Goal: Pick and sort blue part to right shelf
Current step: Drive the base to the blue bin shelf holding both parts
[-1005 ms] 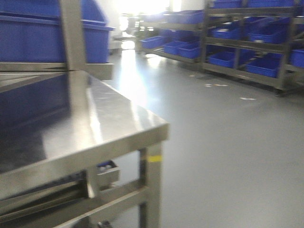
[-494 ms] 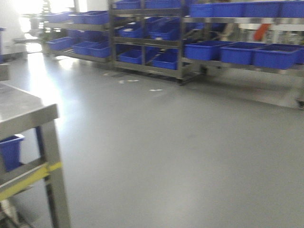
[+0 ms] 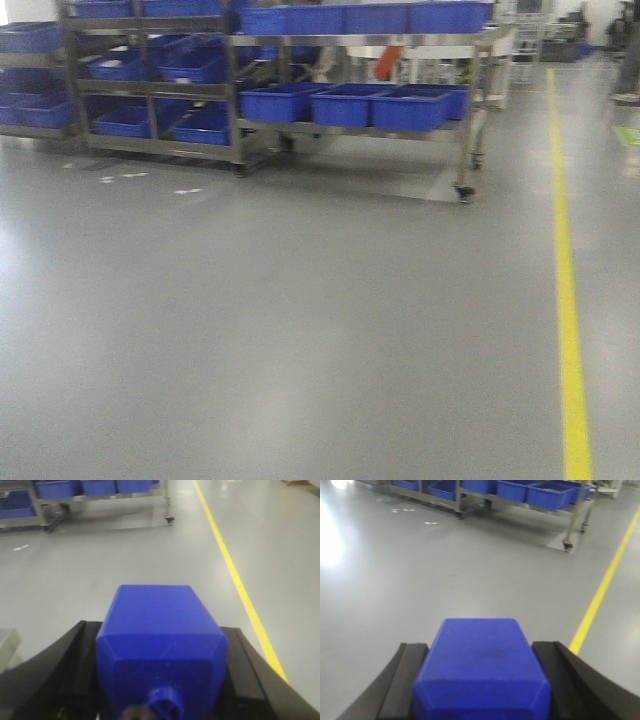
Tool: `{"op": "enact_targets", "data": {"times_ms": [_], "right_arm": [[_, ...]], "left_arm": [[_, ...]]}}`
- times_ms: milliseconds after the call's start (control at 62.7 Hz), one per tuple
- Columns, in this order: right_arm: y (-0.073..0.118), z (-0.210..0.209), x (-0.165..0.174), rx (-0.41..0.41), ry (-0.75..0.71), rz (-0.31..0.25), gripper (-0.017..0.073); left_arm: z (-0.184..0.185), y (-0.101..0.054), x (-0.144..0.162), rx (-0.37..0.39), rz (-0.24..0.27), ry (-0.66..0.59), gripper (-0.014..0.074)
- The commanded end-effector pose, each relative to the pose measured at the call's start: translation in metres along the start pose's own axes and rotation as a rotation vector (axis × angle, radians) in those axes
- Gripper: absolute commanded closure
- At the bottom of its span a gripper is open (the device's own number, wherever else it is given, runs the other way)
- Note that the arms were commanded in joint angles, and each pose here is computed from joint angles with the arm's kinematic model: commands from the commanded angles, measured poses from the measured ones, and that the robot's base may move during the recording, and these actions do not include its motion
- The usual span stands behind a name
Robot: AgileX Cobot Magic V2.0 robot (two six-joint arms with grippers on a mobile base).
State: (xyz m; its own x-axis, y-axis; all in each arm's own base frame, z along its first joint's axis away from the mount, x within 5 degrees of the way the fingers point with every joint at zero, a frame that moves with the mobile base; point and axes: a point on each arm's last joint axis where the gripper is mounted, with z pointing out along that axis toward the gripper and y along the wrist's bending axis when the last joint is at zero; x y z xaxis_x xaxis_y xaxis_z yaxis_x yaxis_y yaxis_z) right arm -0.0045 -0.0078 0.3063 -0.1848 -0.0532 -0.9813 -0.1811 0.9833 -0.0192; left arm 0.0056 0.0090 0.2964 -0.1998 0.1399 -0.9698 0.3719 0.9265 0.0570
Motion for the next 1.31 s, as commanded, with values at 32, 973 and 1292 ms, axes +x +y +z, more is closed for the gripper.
{"op": "enact_targets", "data": {"times_ms": [32, 973, 1292], "right_arm": [[-0.0005, -0.0063, -0.0139, 0.003, -0.123, -0.017, 0.0263], [-0.0005, -0.0063, -0.0139, 0.003, -0.123, -0.017, 0.0263], [-0.0005, -0.0063, -0.0139, 0.003, -0.123, -0.017, 0.0263]], "left_arm": [[-0.0033, 0.0001, -0.0153, 0.008, -0.001, -0.105, 0.03], [-0.0032, 0.0001, -0.0153, 0.009, -0.001, -0.105, 0.03], [-0.0032, 0.0001, -0.0153, 0.009, -0.001, -0.105, 0.03]]}}
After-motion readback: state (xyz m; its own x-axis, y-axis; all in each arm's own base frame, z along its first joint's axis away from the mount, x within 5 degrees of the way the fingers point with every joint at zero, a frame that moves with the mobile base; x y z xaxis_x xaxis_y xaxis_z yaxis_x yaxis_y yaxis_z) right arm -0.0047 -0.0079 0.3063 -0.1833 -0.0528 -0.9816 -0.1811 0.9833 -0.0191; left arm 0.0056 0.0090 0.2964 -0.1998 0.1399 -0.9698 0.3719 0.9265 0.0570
